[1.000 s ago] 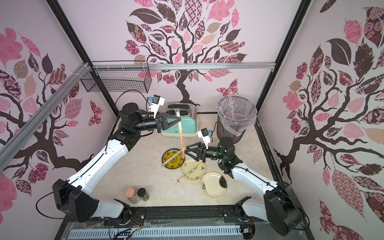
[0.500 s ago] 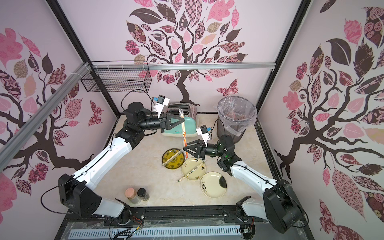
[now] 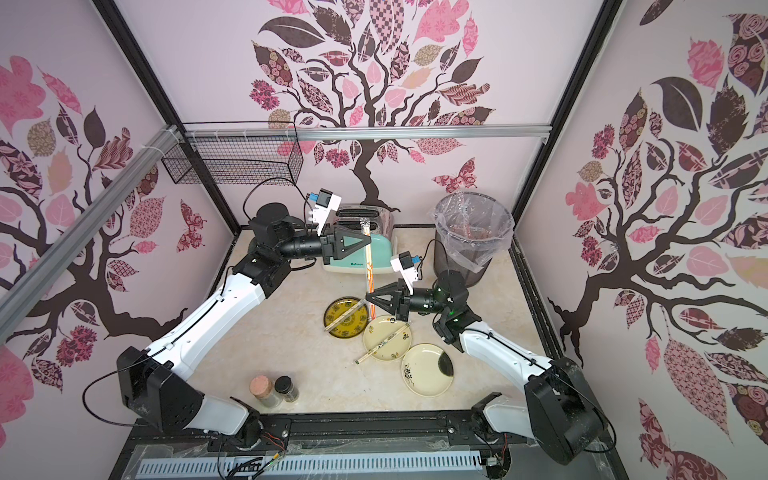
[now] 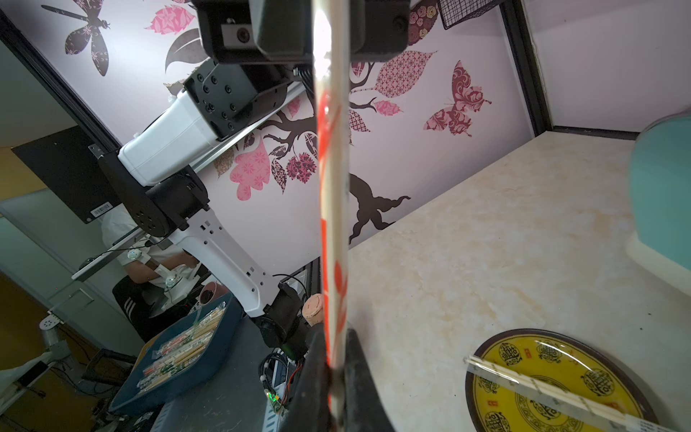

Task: Remove the packaging of disposable chopsticks
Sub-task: Remove the packet bag from the disposable chopsticks.

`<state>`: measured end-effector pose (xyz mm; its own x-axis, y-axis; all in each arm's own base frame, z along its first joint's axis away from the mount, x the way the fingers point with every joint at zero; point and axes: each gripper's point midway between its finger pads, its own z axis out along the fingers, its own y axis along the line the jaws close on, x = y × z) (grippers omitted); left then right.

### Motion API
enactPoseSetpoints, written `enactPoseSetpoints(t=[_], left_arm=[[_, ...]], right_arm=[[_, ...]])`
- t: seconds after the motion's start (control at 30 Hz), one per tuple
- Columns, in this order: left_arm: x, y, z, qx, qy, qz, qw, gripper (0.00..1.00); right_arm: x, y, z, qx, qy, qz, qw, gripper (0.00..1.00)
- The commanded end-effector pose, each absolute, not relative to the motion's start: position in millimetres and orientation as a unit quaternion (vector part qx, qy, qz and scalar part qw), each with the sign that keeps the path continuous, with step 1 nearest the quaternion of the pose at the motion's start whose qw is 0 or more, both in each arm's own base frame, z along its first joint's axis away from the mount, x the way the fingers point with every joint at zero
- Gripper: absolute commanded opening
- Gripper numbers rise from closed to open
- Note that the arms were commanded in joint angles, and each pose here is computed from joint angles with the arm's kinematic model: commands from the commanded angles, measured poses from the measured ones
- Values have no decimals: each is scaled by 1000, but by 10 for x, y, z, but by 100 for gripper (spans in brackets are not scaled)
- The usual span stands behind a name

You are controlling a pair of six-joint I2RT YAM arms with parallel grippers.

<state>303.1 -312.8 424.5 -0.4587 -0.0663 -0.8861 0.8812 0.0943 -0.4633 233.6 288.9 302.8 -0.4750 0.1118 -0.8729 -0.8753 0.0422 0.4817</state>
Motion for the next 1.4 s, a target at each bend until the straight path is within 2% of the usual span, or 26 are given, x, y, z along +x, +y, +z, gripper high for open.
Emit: enactPoseSetpoints(t=[0.0, 0.2, 0.53, 0.8, 0.9, 1.0, 1.1, 1.27, 1.37], left_arm=[[2886, -3215, 4228, 355, 605, -601, 382, 6], [2768, -3274, 4057, 362, 610, -611, 352, 13], [2622, -3226, 3842, 362, 627, -608, 327, 15], [2525, -3158, 3923, 370, 620, -602, 341, 22], [2598, -3113, 4050, 355, 624, -589, 370, 28], [2682, -3063, 4242, 346, 621, -582, 395, 44], [2805, -3003, 4404, 335, 619, -576, 416, 54], [3095, -2949, 4498, 304, 631, -573, 426, 58], [3101, -2992, 4536, 313, 622, -582, 420, 58]], right_arm=[[2343, 2879, 3195, -322, 587, 610, 424, 0], [2376, 2875, 3297, -325, 582, 601, 440, 0], [2450, 2884, 3498, -329, 573, 589, 466, 0], [2466, 2888, 3493, -328, 575, 587, 466, 0], [2458, 2895, 3442, -329, 579, 588, 459, 0], [2454, 2898, 3393, -330, 583, 588, 453, 0], [2440, 2905, 3369, -332, 585, 589, 448, 0], [2415, 2919, 3363, -336, 583, 592, 444, 0], [2406, 2919, 3365, -337, 582, 592, 443, 0]])
